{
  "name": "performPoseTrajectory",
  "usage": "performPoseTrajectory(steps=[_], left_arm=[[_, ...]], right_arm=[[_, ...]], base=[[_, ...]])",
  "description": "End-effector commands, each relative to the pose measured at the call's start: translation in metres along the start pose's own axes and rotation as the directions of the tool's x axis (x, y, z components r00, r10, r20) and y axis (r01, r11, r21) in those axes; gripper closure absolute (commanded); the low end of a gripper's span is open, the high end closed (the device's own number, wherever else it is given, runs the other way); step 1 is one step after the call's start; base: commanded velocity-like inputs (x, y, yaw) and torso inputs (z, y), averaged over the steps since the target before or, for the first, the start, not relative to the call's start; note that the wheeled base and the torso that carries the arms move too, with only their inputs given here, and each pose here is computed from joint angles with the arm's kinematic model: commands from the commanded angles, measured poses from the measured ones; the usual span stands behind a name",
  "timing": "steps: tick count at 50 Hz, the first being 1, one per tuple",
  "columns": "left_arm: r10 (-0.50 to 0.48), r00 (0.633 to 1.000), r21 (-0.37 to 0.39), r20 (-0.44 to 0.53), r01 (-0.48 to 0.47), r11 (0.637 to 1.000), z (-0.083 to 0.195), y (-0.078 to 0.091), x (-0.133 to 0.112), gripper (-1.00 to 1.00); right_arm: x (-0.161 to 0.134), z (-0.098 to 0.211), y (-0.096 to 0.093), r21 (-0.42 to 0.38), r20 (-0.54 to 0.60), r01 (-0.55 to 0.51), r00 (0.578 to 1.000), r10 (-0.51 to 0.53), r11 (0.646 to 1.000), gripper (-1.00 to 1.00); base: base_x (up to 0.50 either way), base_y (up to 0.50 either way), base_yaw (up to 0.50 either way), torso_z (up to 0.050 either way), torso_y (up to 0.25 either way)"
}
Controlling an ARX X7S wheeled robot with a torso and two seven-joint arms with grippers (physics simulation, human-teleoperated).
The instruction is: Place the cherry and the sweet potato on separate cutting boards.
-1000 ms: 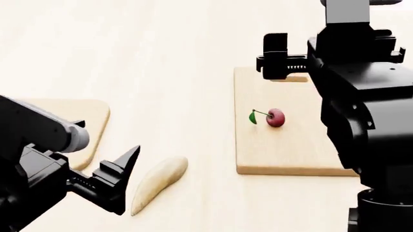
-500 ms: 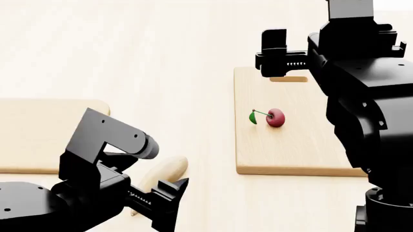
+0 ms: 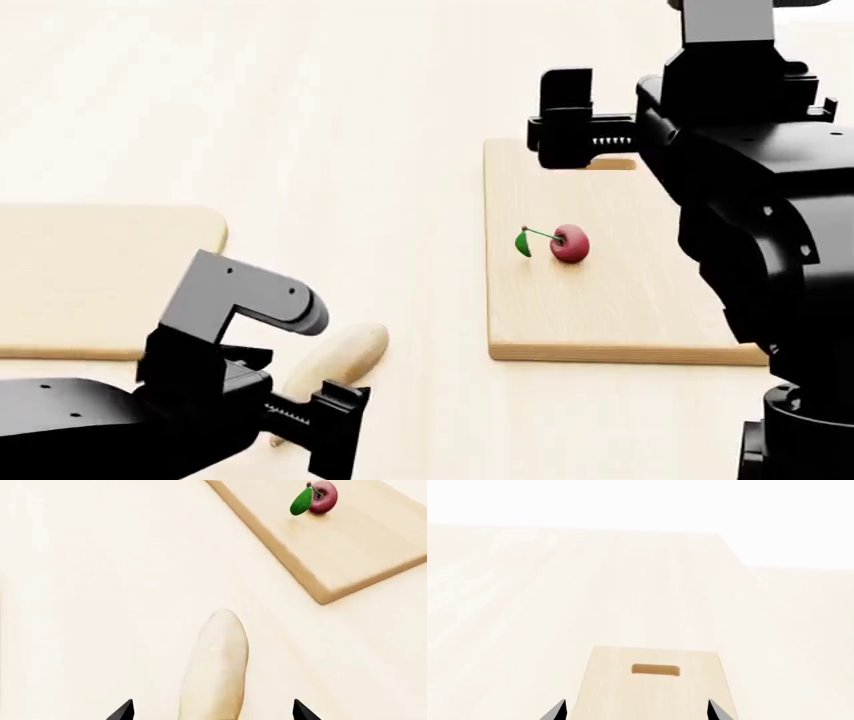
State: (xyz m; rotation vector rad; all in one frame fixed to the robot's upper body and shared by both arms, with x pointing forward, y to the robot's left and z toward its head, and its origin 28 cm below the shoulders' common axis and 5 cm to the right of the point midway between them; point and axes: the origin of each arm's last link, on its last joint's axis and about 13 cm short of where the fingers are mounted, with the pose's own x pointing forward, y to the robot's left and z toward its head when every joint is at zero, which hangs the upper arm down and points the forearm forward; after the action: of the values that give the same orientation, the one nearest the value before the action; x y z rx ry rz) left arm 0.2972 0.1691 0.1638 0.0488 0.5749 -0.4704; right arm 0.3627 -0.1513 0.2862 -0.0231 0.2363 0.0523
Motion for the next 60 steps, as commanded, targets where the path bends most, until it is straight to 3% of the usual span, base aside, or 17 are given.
performPoseTrajectory(steps=[1,5,6,8,17,18,32,42,51,55,60], left_arm=[[0.031,0.999,-0.027,-0.014,-0.031,0.999,-0.008,0.009,0.017,-1.0],[0.027,0.999,-0.025,-0.018,-0.027,0.999,-0.009,0.008,0.019,-1.0],[0.02,1.0,-0.024,-0.018,-0.02,0.999,-0.01,0.007,0.019,-1.0],[0.018,1.0,-0.025,-0.024,-0.018,1.0,-0.012,0.007,0.02,-1.0],[-0.01,0.999,0.015,-0.034,0.011,1.0,-0.014,0.002,0.02,-1.0],[-0.013,1.0,0.018,-0.025,0.013,1.0,-0.012,0.0,0.018,1.0],[-0.024,0.992,0.021,0.123,0.022,1.0,0.023,-0.011,-0.021,1.0],[0.023,0.974,-0.025,0.225,-0.018,1.0,0.051,0.004,-0.046,1.0],[0.151,0.945,-0.063,0.291,-0.139,0.988,0.079,0.041,-0.069,1.0],[0.207,0.924,-0.113,0.323,-0.18,0.977,0.094,0.063,-0.08,1.0],[0.307,0.901,-0.133,0.307,-0.279,0.951,0.103,0.09,-0.087,1.0]], right_arm=[[0.0,0.0,0.0,0.0,-0.011,-0.016,1.0,0.016,1.0,-1.0],[0.0,0.0,0.0,0.004,-0.011,-0.019,1.0,0.019,1.0,-1.0],[-0.012,-0.032,-0.003,0.028,-0.082,-0.002,0.997,0.004,1.0,-1.0],[-0.041,-0.035,0.004,-0.001,-0.008,-0.017,1.0,0.017,1.0,-1.0],[-0.042,-0.034,0.004,0.004,-0.012,-0.019,1.0,0.019,1.0,-1.0],[-0.042,-0.035,0.004,0.003,-0.012,-0.021,1.0,0.021,1.0,-1.0],[-0.045,-0.033,0.0,0.006,-0.003,-0.014,1.0,0.014,1.0,-1.0],[-0.048,-0.031,0.001,0.005,0.0,-0.013,1.0,0.013,1.0,-1.0],[-0.05,-0.028,0.002,0.006,0.005,-0.02,1.0,0.02,1.0,-1.0],[-0.052,-0.025,0.001,0.005,0.01,-0.016,1.0,0.016,1.0,-1.0],[-0.053,-0.024,0.001,0.006,0.013,-0.016,1.0,0.016,1.0,-1.0]], base=[[0.0,0.0,0.0,0.0,0.0],[0.0,0.0,0.0,0.0,0.0],[0.0,0.0,0.0,0.0,0.0],[0.0,0.0,0.0,0.0,0.0],[0.0,0.0,0.0,0.0,0.0],[0.0,0.0,0.0,0.0,0.0],[0.0,0.0,0.0,0.0,0.0],[0.0,0.0,0.0,0.0,0.0],[0.0,0.0,0.0,0.0,0.0],[0.0,0.0,0.0,0.0,0.0],[0.0,0.0,0.0,0.0,0.0]])
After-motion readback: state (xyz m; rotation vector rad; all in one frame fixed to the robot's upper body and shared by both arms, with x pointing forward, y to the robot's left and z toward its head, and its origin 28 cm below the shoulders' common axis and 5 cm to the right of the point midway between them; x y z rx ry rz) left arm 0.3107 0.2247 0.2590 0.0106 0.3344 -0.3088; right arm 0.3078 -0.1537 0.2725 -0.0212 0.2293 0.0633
